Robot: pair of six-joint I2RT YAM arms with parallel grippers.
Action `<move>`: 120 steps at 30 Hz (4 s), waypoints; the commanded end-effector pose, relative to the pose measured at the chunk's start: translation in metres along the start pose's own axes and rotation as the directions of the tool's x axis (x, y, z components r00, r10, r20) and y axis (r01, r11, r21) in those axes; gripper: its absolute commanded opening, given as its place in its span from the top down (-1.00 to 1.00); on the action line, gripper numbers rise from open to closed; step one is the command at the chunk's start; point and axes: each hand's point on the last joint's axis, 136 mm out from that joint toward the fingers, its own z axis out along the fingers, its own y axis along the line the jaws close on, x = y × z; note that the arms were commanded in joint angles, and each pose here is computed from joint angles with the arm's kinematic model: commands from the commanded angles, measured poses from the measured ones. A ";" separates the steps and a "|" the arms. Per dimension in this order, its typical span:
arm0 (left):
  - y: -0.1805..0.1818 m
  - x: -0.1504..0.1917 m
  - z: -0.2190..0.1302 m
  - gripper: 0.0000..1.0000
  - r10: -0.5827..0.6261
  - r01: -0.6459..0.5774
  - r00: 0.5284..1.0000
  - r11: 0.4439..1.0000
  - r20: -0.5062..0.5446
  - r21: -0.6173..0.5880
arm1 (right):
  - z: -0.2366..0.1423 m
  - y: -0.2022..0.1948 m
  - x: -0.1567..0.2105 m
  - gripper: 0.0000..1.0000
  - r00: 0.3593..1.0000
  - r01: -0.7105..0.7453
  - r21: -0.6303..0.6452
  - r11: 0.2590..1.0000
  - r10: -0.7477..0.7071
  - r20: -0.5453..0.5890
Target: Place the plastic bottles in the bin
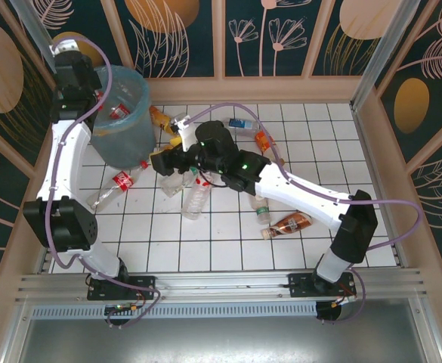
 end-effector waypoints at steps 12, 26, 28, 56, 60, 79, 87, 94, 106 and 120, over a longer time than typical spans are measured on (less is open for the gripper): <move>0.004 -0.005 -0.004 -0.09 -0.086 0.083 0.994 0.995 0.062 0.048 | -0.013 0.003 -0.005 -0.67 0.999 -0.021 0.006 1.000 0.020 0.034; 0.006 -0.012 -0.018 -0.21 -0.081 0.076 0.994 0.995 0.076 0.070 | -0.010 0.003 0.002 -0.67 0.999 -0.033 0.003 0.999 0.033 0.019; 0.005 -0.015 -0.020 -0.21 -0.083 0.076 0.993 0.994 0.079 0.081 | -0.010 0.002 0.003 -0.67 0.999 -0.032 0.007 0.999 0.032 0.017; -0.097 0.174 -0.205 -0.06 0.546 -0.375 0.832 0.686 -0.100 0.624 | -0.051 -0.051 0.060 -0.67 0.989 -0.136 0.158 0.978 0.145 -0.041; -0.102 0.221 -0.198 -0.10 0.580 -0.355 0.798 0.669 -0.161 0.653 | -0.049 -0.053 0.070 -0.67 0.985 -0.153 0.154 0.976 0.164 -0.057; -0.102 0.316 -0.116 -0.24 0.709 -0.534 0.629 0.692 -0.319 0.486 | -0.075 -0.055 0.070 -0.67 0.987 -0.152 0.172 0.973 0.158 -0.021; -0.095 0.318 -0.082 -0.16 0.683 -0.533 0.635 0.726 -0.362 0.435 | -0.078 -0.051 0.074 -0.67 0.985 -0.165 0.157 0.974 0.172 -0.028; -0.102 0.322 -0.067 -0.12 0.711 -0.548 0.599 0.699 -0.367 0.459 | -0.074 -0.051 0.078 -0.67 0.983 -0.174 0.157 0.972 0.182 -0.036; -0.092 0.355 -0.055 -0.22 0.745 -0.588 0.511 0.667 -0.429 0.458 | -0.071 -0.042 0.078 -0.67 0.983 -0.170 0.150 0.974 0.178 -0.043; -0.077 0.392 -0.058 -0.18 0.747 -0.588 0.452 0.661 -0.488 0.466 | -0.070 -0.040 0.081 -0.67 0.982 -0.170 0.154 0.973 0.180 -0.052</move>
